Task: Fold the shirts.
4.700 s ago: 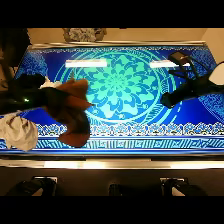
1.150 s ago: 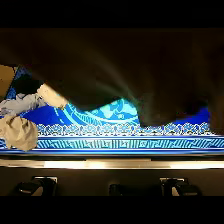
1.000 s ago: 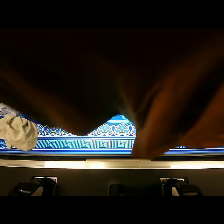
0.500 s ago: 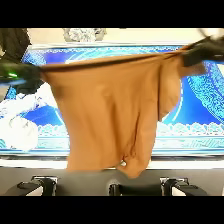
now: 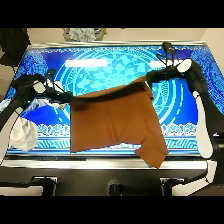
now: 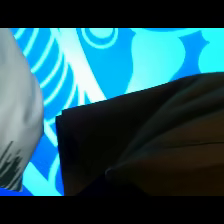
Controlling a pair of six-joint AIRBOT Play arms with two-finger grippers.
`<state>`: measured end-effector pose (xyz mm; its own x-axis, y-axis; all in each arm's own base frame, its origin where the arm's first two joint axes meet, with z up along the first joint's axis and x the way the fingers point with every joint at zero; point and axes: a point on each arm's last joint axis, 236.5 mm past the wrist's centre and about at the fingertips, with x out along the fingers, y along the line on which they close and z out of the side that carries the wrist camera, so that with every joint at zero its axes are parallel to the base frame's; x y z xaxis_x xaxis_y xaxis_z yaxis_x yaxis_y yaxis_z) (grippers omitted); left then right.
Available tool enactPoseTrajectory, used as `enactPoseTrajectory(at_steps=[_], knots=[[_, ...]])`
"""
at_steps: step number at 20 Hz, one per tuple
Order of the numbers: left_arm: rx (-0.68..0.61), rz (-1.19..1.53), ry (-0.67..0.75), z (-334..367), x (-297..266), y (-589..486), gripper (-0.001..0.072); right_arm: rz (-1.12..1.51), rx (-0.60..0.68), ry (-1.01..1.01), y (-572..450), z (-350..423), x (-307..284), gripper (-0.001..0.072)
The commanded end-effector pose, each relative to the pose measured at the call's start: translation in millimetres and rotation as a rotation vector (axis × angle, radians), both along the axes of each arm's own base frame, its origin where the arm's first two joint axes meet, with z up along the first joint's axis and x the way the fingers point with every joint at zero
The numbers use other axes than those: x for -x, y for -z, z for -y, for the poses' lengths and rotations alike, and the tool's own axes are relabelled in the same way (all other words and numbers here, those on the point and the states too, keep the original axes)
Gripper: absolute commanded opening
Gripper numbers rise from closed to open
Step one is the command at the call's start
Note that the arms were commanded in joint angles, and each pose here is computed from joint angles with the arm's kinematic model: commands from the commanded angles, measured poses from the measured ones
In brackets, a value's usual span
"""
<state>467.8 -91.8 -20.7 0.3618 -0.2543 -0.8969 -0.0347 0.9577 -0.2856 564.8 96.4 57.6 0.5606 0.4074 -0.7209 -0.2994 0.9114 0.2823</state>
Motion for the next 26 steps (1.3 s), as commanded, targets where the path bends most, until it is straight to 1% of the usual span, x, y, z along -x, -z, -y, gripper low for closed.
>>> enactPoseTrajectory(at_steps=[1,2,3,4,5,8,9,10,11,12,14,16,18,21,22,23,25,26], knots=[[0.108,-0.073,-0.015,18,5,6,0.0386,-0.053,-0.042,-0.032,8,-7,9,0.0205],[0.108,-0.099,-0.003,11,9,-4,0.0609,-0.026,-0.015,-0.065,-11,5,15,0.0441],[0.100,-0.132,0.038,0,18,-16,0.0630,-0.004,0.025,-0.108,-31,23,26,0.0553],[0.094,-0.176,0.073,-14,32,-25,0.0630,-0.006,0.067,-0.127,-46,47,40,0.0563],[0.100,-0.231,0.070,-27,49,-29,0.0629,-0.052,0.105,-0.112,-53,78,60,0.0563],[0.127,-0.407,0.056,-44,120,-9,0.0628,-0.350,0.167,-0.114,-34,150,146,0.0559],[0.135,-0.464,0.056,-41,150,7,0.0627,-0.445,0.153,-0.123,-24,163,171,0.0558],[0.151,-0.521,0.055,-34,184,24,0.0626,-0.494,0.116,-0.078,-16,171,182,0.0550],[0.181,-0.566,0.072,-23,217,39,0.0598,-0.542,0.093,-0.075,-7,173,193,0.0550],[0.194,-0.595,0.089,-18,244,50,0.0598,-0.587,0.077,-0.088,3,169,203,0.0550],[0.209,-0.623,0.063,-13,276,68,0.0598,-0.633,0.048,-0.124,18,154,212,0.0551],[0.274,-0.601,0.037,2,281,76,0.0598,-0.644,0.055,-0.177,30,141,214,0.0551],[0.323,-0.546,-0.003,11,269,80,0.0596,-0.637,0.072,-0.208,36,133,213,0.0552],[0.331,-0.479,-0.049,11,250,83,0.0588,-0.635,0.093,-0.215,38,133,212,0.0552],[0.329,-0.476,-0.054,12,249,85,0.0530,-0.643,0.096,-0.215,40,134,214,0.0552],[0.330,-0.479,-0.059,13,248,87,0.0511,-0.652,0.092,-0.215,43,133,216,0.0554],[0.337,-0.504,-0.048,21,251,91,0.0510,-0.696,0.067,-0.218,55,128,226,0.0556],[0.335,-0.522,-0.039,24,254,95,0.0509,-0.718,0.034,-0.226,61,121,233,0.0561]])
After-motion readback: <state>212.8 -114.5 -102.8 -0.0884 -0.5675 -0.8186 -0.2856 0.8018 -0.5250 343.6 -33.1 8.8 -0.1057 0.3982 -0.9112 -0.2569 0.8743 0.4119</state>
